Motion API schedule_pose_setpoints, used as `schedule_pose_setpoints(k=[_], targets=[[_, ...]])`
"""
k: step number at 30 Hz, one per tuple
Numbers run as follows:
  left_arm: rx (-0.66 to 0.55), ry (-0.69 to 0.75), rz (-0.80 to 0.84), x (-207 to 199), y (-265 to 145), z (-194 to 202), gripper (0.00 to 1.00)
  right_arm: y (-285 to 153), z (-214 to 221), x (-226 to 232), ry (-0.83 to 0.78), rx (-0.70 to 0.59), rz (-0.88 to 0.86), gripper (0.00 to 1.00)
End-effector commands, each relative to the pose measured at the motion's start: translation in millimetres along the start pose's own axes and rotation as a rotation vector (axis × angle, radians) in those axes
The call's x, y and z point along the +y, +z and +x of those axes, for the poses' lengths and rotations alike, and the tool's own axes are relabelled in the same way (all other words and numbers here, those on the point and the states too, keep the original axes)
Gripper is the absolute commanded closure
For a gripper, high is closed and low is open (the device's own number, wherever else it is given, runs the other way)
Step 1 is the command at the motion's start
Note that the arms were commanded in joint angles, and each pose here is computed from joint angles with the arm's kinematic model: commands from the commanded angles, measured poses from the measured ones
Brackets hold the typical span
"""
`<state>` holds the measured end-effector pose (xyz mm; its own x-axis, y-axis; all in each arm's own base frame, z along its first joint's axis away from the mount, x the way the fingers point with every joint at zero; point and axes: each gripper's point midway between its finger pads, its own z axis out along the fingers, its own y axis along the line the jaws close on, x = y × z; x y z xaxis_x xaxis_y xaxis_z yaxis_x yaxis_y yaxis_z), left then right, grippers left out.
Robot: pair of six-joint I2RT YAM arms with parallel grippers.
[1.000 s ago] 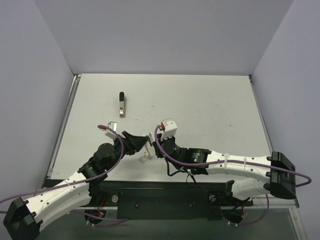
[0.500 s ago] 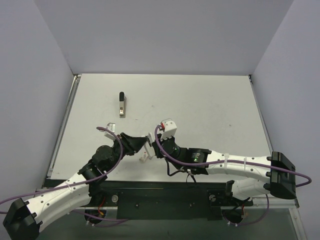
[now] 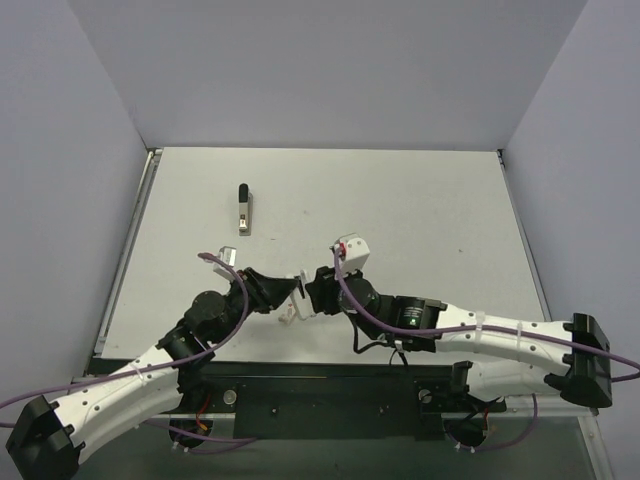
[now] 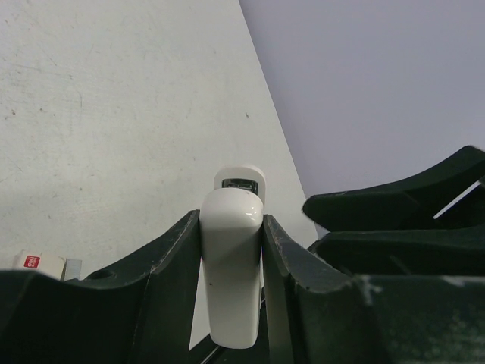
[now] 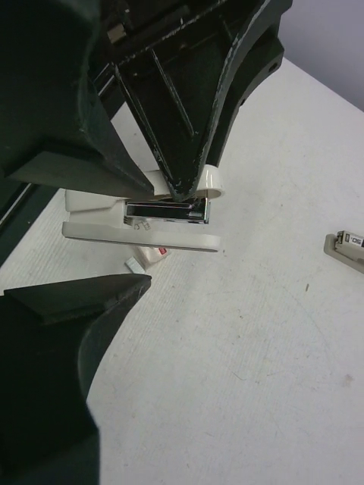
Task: Unload the staples from the stapler
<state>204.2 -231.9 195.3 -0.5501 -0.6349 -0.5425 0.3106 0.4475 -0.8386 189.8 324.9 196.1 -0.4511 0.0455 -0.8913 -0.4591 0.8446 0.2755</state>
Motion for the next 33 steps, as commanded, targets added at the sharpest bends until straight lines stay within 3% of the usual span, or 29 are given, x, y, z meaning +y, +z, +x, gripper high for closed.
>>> schedule_pose_setpoints(k=[1, 8, 15, 24, 33], targets=[[0.014, 0.048, 0.167, -44, -1, -6, 1.00, -27, -20, -20, -0.029, -0.040, 0.007, 0.57], [0.155, 0.181, 0.313, -71, -3, 15, 1.00, -65, -39, -30, -0.177, 0.021, -0.095, 0.52], [0.266, 0.285, 0.505, -90, -14, 39, 1.00, -108, -23, -27, -0.277, 0.168, -0.261, 0.50], [0.441, 0.398, 0.789, -118, -49, 72, 1.00, -128, -3, -5, -0.347, 0.295, -0.453, 0.48], [0.514, 0.457, 0.879, -128, -66, 89, 1.00, -133, 4, 21, -0.387, 0.370, -0.593, 0.50]])
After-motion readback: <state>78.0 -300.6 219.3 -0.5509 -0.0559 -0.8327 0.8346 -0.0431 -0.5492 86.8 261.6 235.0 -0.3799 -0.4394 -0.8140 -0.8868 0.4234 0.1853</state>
